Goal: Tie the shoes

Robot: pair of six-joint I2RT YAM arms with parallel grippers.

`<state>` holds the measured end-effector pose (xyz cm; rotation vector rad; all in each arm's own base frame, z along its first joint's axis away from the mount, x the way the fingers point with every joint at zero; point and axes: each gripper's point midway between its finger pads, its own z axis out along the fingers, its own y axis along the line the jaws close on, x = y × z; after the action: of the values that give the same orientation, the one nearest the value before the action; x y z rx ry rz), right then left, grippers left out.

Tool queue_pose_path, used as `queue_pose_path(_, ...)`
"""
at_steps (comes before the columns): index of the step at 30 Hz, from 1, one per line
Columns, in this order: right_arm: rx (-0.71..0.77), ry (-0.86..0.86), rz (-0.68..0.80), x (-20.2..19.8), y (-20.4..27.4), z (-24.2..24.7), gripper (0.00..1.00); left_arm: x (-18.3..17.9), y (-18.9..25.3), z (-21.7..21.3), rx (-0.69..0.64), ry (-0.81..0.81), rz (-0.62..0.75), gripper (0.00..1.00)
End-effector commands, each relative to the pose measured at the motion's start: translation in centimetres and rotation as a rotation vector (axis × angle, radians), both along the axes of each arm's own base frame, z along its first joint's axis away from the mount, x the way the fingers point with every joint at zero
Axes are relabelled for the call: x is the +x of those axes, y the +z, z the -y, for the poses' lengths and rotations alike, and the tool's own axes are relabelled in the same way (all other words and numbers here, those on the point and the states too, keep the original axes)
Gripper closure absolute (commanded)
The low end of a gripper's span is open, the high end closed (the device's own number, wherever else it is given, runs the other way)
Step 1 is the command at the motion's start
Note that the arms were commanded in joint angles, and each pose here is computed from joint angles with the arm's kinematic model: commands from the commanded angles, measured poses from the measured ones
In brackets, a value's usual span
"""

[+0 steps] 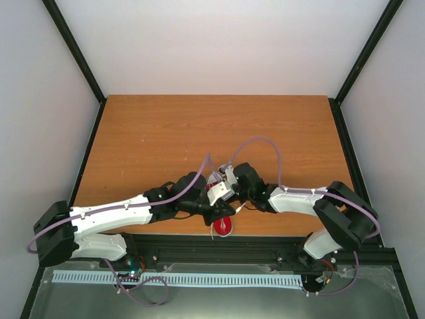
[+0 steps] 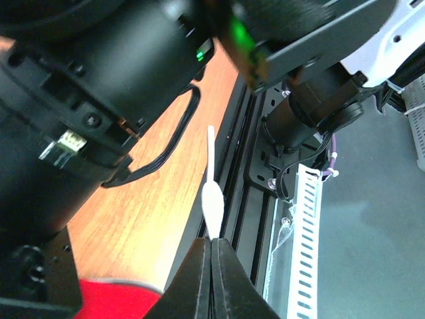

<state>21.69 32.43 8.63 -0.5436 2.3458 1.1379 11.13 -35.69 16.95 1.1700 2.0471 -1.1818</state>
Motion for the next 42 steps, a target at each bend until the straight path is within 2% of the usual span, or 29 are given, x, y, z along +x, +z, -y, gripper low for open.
queue_pose_path(1,0.04,0.016,0.024,0.7,0.9,-1.8,0.97,-0.8,-0.5,-0.8,0.038,-0.023,0.028,0.99)
queue_pose_path(7,0.025,-0.006,-0.009,0.7,0.1,-1.6,0.97,-0.6,-2.2,-0.9,0.108,-0.042,0.039,0.99)
queue_pose_path(12,0.01,-0.033,-0.027,0.6,-0.7,-1.0,0.97,-1.3,-3.7,-0.1,0.147,-0.104,-0.015,0.99)
queue_pose_path(15,0.009,-0.037,-0.033,0.3,-1.0,-0.7,0.97,-1.6,-4.5,-0.2,0.167,-0.115,-0.039,0.95)
queue_pose_path(16,0.012,-0.037,-0.031,0.3,-1.0,-0.6,0.97,-1.7,-4.5,-0.2,0.166,-0.112,-0.046,0.91)
queue_pose_path(18,0.017,-0.036,-0.027,0.1,-0.9,-0.4,0.97,-1.5,-4.0,-0.3,0.141,-0.089,-0.045,0.72)
queue_pose_path(22,0.031,-0.032,0.004,-0.1,-0.3,-0.1,0.97,-0.2,-1.3,-0.8,0.071,0.014,0.008,0.45)
queue_pose_path(24,0.034,-0.027,0.027,-0.3,0.1,0.2,0.97,1.1,0.3,-1.5,0.043,0.094,0.031,0.37)
queue_pose_path(29,0.038,-0.004,0.09,-0.7,0.6,0.8,0.97,5.9,2.6,-4.8,-0.045,0.352,-0.014,0.36)
queue_pose_path(33,0.039,0.037,0.152,-1.1,0.9,1.0,0.97,9.8,1.7,-7.6,-0.056,0.556,-0.126,0.42)
queue_pose_path(38,0.046,0.073,0.185,-1.4,1.2,0.9,0.97,11.2,-0.1,-6.8,-0.06,0.578,-0.248,0.44)
queue_pose_path(42,0.05,0.079,0.193,-1.5,1.3,0.8,0.97,11.5,-1.7,-6.1,-0.037,0.571,-0.307,0.49)
